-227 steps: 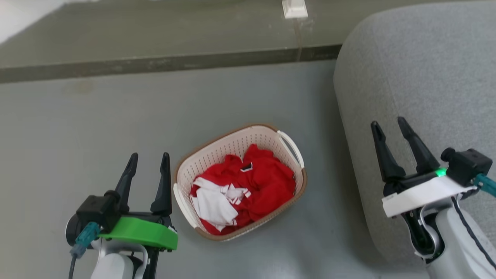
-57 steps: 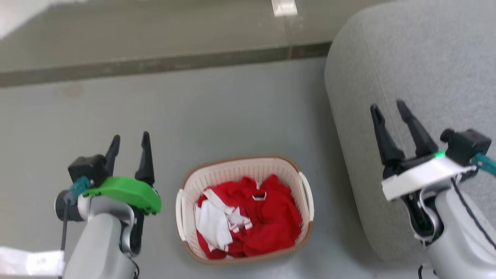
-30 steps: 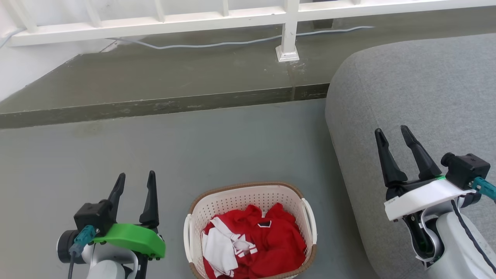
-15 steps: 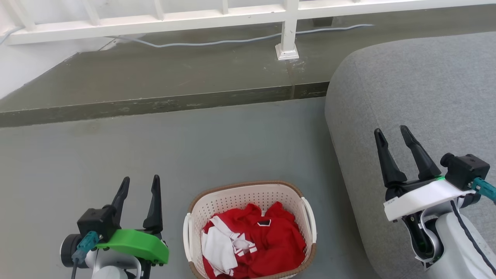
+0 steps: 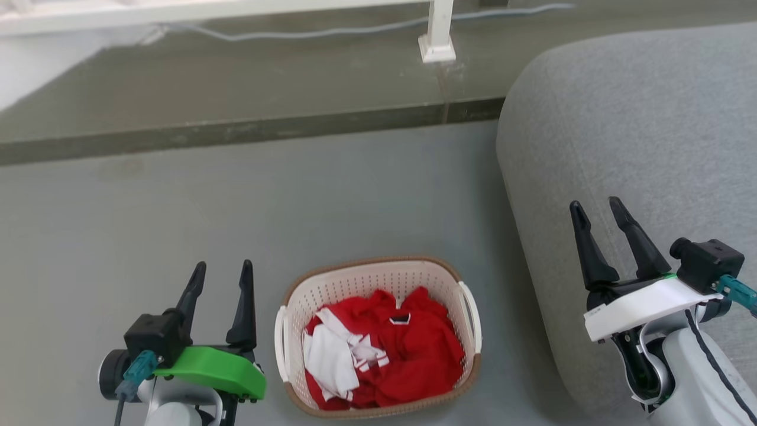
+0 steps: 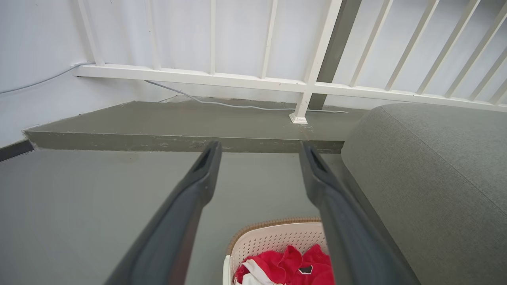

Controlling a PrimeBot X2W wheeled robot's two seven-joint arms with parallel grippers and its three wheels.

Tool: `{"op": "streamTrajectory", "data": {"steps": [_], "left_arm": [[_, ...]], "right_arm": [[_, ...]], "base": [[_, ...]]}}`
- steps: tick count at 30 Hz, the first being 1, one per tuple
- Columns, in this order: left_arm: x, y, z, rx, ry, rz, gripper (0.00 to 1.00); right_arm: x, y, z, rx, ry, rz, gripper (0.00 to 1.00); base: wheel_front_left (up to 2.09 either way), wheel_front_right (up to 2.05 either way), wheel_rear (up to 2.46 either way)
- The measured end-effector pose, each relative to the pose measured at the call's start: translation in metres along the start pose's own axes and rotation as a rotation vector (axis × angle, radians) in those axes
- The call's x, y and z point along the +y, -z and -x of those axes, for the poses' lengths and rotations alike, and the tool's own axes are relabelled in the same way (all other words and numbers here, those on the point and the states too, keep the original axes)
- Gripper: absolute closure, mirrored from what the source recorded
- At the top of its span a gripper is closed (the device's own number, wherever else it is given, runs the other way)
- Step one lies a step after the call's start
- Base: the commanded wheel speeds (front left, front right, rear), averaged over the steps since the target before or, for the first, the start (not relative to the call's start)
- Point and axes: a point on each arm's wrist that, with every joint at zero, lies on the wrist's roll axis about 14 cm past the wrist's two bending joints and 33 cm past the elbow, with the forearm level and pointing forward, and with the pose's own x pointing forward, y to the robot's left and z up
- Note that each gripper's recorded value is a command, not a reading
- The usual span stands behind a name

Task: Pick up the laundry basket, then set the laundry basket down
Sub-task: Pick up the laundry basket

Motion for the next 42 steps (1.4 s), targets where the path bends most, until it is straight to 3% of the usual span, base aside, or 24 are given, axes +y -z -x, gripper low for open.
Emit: {"op": "streamTrajectory", "data": {"steps": [15,25,42], "left_arm": [[0.014,0.06,-0.029,0.167,-0.015,0.007,0.0],[0.035,0.113,-0.05,0.306,-0.05,0.031,0.0],[0.057,0.203,-0.069,0.554,-0.076,0.083,0.0]], "right_arm": [[-0.011,0.076,-0.029,0.209,0.031,-0.063,0.0],[-0.006,0.147,-0.048,0.4,0.013,-0.115,0.0],[-0.018,0.253,-0.049,0.697,0.068,-0.201,0.0]], "base": [[0.0,0.0,0.0],[0.0,0.0,0.0],[0.0,0.0,0.0]]}}
